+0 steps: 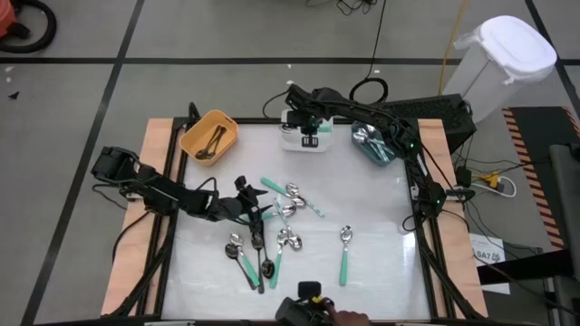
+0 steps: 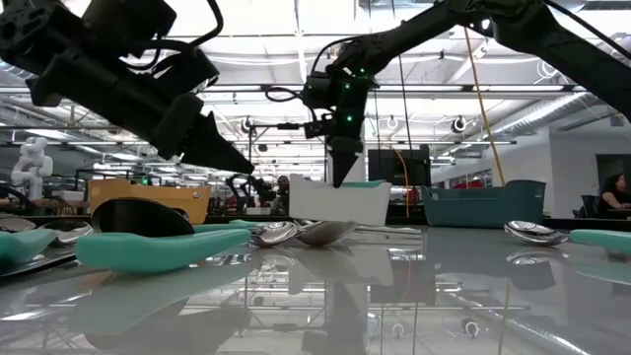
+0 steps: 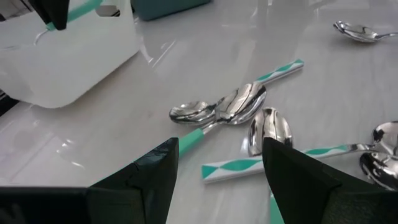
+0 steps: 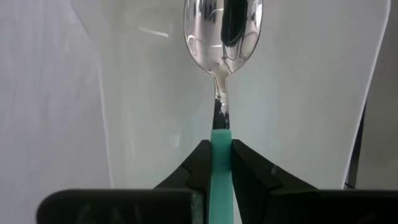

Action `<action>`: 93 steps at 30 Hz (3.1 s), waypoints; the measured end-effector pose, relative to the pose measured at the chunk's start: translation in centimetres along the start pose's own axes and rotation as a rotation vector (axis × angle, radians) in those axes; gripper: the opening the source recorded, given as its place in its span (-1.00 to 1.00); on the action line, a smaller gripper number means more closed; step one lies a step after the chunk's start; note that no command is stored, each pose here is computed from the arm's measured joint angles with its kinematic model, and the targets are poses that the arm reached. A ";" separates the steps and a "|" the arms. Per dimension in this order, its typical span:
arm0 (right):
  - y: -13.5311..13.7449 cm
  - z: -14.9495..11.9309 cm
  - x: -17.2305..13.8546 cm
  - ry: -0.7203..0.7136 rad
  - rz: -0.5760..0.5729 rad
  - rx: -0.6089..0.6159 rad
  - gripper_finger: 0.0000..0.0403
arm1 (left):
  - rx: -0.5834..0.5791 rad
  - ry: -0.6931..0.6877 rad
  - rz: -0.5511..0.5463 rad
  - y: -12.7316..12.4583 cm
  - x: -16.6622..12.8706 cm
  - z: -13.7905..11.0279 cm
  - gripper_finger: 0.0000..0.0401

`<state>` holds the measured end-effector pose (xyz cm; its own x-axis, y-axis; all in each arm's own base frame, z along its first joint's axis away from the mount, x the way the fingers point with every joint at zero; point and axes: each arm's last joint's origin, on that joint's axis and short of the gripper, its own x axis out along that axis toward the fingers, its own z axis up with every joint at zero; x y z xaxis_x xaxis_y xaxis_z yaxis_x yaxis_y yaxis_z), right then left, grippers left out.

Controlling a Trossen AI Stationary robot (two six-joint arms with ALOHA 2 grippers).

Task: Sort silverware by color (type)
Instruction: Put the blue spoon into the white bin

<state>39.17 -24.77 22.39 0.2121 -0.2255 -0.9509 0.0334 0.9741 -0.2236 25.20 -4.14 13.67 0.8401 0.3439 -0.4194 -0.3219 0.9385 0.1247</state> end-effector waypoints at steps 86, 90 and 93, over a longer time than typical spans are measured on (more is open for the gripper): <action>29.7 -8.4 -4.6 -0.316 0.177 0.179 -0.31 | -0.087 0.016 -0.227 -4.5 -2.7 -0.5 0.16; 31.8 -9.7 -3.8 -0.369 0.114 0.276 -0.31 | -0.106 0.013 -0.246 -5.2 -3.4 -0.6 0.16; 33.2 -10.1 -4.1 -0.430 0.058 0.336 -0.31 | -0.108 0.008 -0.232 -5.5 -3.7 -0.8 0.16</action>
<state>29.58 8.34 16.72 0.6004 -0.2126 -0.7709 0.3045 0.9522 -0.0255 23.49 -10.64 13.84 0.8935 0.1190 -0.4330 -0.1658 0.9835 -0.0719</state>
